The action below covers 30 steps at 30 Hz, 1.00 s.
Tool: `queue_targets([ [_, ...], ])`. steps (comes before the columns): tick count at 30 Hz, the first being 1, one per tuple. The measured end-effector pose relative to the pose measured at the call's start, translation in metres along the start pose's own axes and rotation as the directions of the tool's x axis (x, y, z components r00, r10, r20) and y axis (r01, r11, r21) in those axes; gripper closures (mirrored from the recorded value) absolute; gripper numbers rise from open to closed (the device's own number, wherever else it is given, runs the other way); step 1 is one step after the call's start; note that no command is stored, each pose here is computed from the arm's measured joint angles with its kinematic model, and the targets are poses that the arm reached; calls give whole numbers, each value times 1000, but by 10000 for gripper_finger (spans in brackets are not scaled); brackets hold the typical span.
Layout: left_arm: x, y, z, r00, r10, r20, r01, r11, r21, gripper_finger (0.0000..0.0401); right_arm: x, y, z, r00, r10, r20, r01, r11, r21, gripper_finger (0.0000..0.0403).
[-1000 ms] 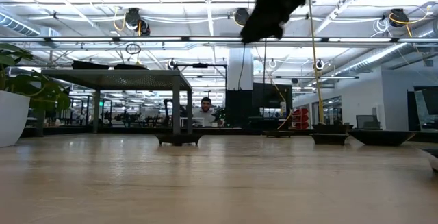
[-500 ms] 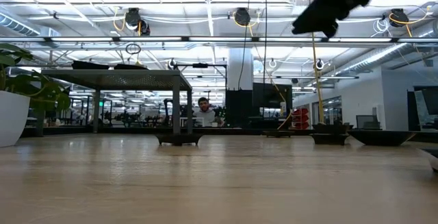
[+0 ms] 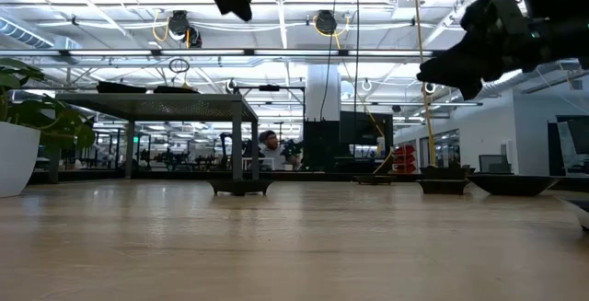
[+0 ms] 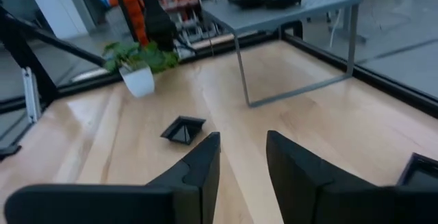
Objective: Pick & Place Mini shaped plates
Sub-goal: Stack the square plate on top of the square plate on the shelf
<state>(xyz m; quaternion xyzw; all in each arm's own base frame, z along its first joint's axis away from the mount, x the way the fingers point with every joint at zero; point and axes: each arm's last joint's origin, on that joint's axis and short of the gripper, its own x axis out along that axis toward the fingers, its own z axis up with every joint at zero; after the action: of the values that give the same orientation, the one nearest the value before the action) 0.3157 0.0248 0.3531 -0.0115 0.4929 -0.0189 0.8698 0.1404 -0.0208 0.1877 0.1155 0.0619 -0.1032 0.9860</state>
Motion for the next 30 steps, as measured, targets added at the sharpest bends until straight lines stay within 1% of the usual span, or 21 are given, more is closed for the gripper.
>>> queue_targets([
  [6,32,-7,0,991,-21,-129,22,1000,11,354,-4,-4,-16,997,18,78,-18,1000,4,297],
  [12,62,-16,-3,966,-38,-255,45,999,22,354,-5,-6,-25,998,16,66,-16,1000,3,297],
  [17,85,-25,-3,949,-47,-311,71,995,67,354,-5,-6,-26,998,15,65,-15,1000,1,297],
  [20,98,-28,-4,939,-49,-340,78,994,73,354,-5,-6,-26,998,15,65,-15,1000,0,297],
  [25,112,-31,-5,930,-41,-365,72,995,72,354,-5,-6,-26,998,15,64,-15,1000,0,297],
  [30,116,-36,-5,927,-43,-373,76,994,74,354,-5,-6,-26,998,15,62,-15,1000,0,297],
])
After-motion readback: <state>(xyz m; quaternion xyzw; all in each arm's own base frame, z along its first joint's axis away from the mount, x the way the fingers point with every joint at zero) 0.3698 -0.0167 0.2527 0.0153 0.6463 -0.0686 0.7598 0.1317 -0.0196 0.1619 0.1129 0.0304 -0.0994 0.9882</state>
